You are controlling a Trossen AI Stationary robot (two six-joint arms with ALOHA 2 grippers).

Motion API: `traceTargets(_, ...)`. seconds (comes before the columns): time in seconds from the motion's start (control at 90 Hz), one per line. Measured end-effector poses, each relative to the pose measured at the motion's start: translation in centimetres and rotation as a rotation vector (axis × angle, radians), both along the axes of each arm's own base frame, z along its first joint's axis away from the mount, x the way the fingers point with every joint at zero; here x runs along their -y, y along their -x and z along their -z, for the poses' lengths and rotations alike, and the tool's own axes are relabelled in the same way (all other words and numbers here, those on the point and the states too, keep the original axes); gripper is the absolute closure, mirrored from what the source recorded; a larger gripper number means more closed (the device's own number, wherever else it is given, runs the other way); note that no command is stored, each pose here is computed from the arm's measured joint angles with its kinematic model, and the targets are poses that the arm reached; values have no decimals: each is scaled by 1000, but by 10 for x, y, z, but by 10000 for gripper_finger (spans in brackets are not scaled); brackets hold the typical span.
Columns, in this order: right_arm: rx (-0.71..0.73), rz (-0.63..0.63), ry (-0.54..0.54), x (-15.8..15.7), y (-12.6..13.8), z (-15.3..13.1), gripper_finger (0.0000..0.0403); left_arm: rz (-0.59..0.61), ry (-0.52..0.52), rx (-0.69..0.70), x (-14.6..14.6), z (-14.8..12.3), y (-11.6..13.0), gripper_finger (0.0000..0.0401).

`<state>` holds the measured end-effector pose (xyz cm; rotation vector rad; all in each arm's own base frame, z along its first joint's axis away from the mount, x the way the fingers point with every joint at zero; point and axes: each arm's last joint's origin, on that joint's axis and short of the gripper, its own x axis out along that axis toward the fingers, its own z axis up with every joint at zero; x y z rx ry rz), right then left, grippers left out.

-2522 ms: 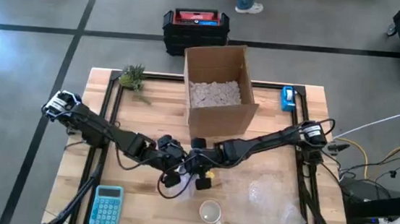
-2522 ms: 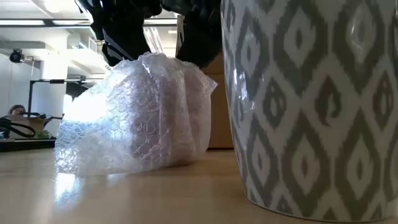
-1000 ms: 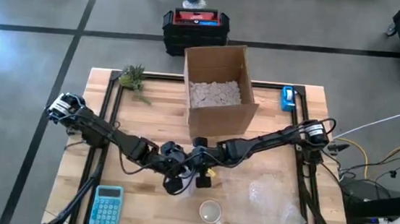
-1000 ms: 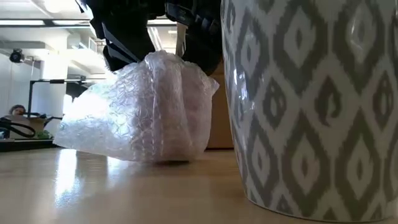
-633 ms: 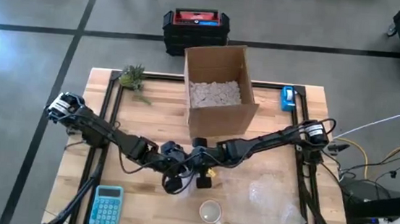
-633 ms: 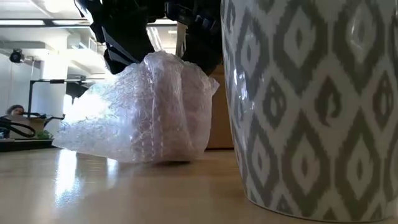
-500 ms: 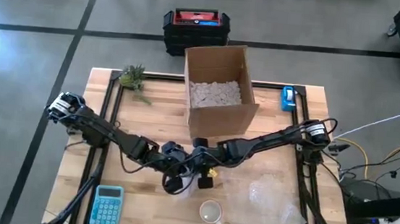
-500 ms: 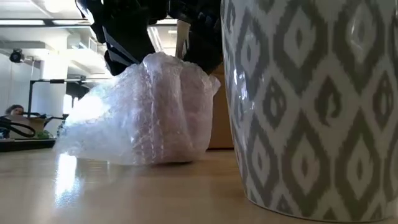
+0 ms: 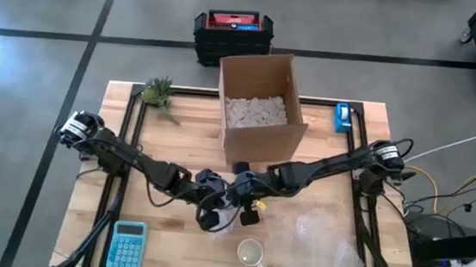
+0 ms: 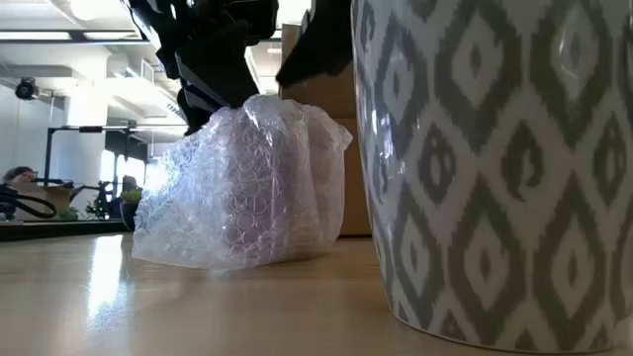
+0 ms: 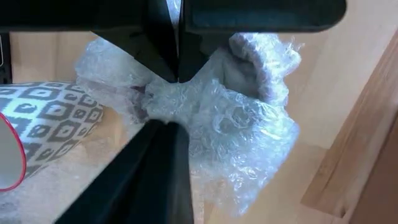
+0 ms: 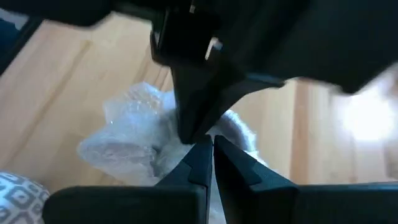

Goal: Wrap mug
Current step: Wrap the purple mug with the left bubble wrap

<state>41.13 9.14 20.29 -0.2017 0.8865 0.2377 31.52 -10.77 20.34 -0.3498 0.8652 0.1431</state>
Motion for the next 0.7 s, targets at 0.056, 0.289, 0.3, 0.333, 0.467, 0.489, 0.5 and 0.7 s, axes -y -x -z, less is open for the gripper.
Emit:
traceTargets(0.056, -44, 6, 6, 0, -1, 13, 400, 4, -3, -11, 0, 1, 1, 401)
traceTargets(0.289, -91, 9, 19, -1, -6, 32, 401, 15, -8, 0, 0, -4, 4, 401)
traceTargets(0.3, -89, 9, 18, -1, -6, 31, 401, 16, -8, 2, 0, -4, 4, 401)
traceTargets(0.333, -82, 9, 17, -1, -5, 28, 401, 19, -13, 10, 0, -6, 4, 401)
traceTargets(0.467, -58, 12, 22, 2, 1, 12, 401, 15, -18, 36, -1, -11, 5, 401)
traceTargets(0.489, -55, 12, 21, 2, 2, 9, 401, 14, -16, 40, -1, -12, 5, 401)
traceTargets(0.5, -51, 11, 21, 3, 2, 7, 401, 13, -16, 42, -1, -12, 4, 401)
traceTargets(0.7, 32, 35, 28, 7, 5, -17, 401, 9, -17, 46, -2, -13, 4, 401)
